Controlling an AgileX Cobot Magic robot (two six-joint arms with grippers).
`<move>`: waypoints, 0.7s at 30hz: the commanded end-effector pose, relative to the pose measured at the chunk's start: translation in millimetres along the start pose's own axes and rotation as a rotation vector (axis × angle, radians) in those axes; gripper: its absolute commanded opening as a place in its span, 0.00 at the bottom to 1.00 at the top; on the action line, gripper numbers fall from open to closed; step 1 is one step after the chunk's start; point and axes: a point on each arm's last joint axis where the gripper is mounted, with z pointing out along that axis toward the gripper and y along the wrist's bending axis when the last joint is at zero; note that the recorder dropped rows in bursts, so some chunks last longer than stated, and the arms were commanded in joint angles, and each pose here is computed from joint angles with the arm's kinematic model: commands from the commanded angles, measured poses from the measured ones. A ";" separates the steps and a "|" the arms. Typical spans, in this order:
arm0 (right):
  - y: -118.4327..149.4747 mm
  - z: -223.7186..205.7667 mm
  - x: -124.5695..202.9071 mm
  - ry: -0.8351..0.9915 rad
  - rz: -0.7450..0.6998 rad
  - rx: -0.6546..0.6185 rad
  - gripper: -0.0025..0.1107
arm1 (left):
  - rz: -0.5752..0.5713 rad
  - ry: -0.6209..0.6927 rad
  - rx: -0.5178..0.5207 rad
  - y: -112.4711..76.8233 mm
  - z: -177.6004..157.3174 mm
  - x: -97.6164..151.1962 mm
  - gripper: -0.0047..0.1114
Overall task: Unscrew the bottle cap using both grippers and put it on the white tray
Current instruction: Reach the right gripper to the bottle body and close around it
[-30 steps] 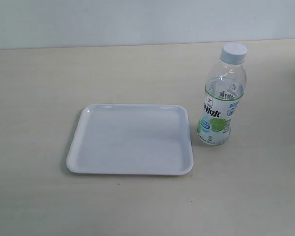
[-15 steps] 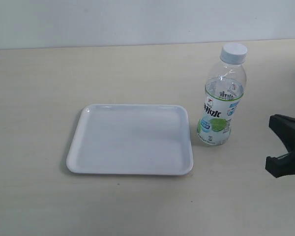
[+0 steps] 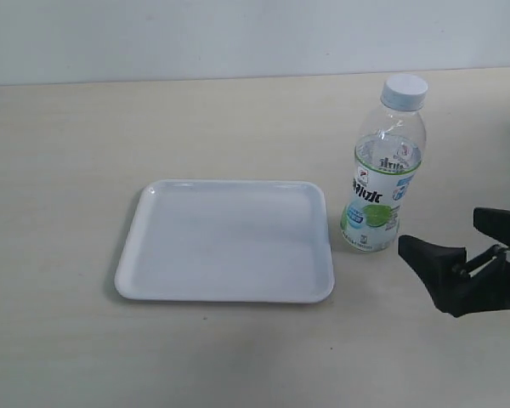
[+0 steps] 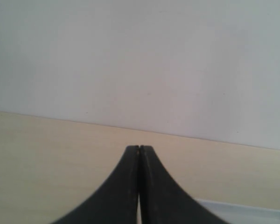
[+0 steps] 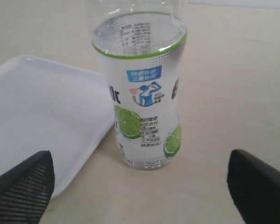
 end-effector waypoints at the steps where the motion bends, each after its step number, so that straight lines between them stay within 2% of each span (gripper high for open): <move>1: -3.4 12.6 -1.8 0.025 0.023 -0.024 0.87 | -0.010 -0.007 0.002 -0.2 -0.6 -0.6 0.04; 4: -1.7 25.4 -5.4 0.002 0.002 -0.103 0.87 | -0.010 -0.007 0.002 -0.2 -0.6 -0.6 0.04; 12: -19.3 69.2 -12.6 0.029 0.009 -0.109 0.87 | -0.010 -0.007 0.002 -0.2 -0.6 -0.6 0.04; 21: -27.0 104.2 -15.2 -0.019 0.004 -0.184 0.87 | -0.010 -0.007 0.002 -0.2 -0.6 -0.6 0.04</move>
